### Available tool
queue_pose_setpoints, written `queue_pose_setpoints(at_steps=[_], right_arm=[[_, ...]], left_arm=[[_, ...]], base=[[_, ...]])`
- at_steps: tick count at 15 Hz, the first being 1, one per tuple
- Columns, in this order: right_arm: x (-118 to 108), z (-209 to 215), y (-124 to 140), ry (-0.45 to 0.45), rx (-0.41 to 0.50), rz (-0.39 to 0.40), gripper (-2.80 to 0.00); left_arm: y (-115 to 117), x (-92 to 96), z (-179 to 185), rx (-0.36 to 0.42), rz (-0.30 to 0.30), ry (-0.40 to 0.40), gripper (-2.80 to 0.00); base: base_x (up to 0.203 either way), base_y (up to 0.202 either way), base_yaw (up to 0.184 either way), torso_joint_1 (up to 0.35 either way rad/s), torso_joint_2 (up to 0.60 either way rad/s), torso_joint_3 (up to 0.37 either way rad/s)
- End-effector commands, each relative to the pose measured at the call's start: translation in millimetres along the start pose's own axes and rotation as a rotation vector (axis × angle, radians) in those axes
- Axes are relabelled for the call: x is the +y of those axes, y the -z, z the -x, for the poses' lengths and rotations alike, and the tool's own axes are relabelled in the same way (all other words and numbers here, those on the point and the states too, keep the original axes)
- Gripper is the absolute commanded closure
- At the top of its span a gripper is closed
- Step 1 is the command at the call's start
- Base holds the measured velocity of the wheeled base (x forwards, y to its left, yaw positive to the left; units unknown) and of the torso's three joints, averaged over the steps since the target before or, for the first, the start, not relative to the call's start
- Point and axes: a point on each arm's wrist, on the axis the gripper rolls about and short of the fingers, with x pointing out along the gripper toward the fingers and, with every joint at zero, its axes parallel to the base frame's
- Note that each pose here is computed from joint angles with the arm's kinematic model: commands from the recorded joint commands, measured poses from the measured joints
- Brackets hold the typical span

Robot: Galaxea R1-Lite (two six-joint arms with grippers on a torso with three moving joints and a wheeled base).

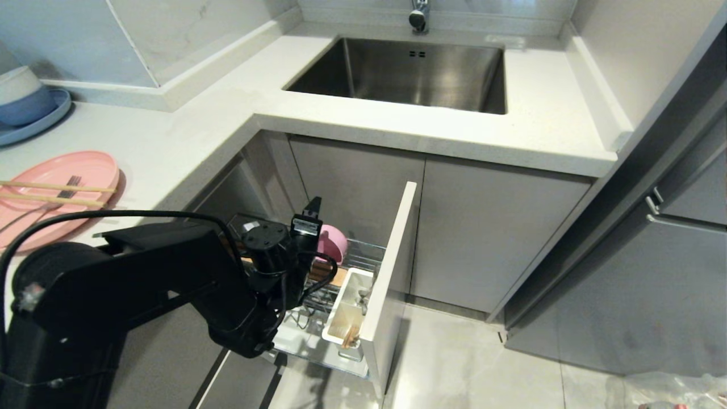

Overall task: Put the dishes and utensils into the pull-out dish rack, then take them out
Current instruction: Pick up the chopsticks and place it in the cupboard

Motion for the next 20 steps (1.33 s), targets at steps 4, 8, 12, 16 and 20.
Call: queue_pose_setpoints(at_steps=[4, 8, 12, 16, 20], right_arm=[[0, 0, 0, 0.001, 0.0, 0.001, 0.0], [0, 0, 0, 0.0, 0.0, 0.001, 0.0], [0, 0, 0, 0.0, 0.0, 0.001, 0.0], [0, 0, 0, -0.001, 0.0, 0.0, 0.0], [0, 0, 0, -0.001, 0.0, 0.001, 0.0]], left_arm=[[-38, -33.6, 36, 0.085, -0.057, 0.077, -2.8], [-77, -35.0, 64, 0.202, -0.263, 0.134, -2.8], [-115, -52.6, 89, 0.297, -0.42, 0.241, -2.8], [-128, -71.2, 108, 0.35, -0.48, 0.244, -2.8], [-134, -93.4, 114, 0.392, -0.532, 0.314, 0.0]], base=[[0.0, 0.0, 0.0, 0.0, 0.0, 0.0], [0.0, 0.0, 0.0, 0.0, 0.0, 0.0], [0.0, 0.0, 0.0, 0.0, 0.0, 0.0], [0.0, 0.0, 0.0, 0.0, 0.0, 0.0], [0.0, 0.0, 0.0, 0.0, 0.0, 0.0]])
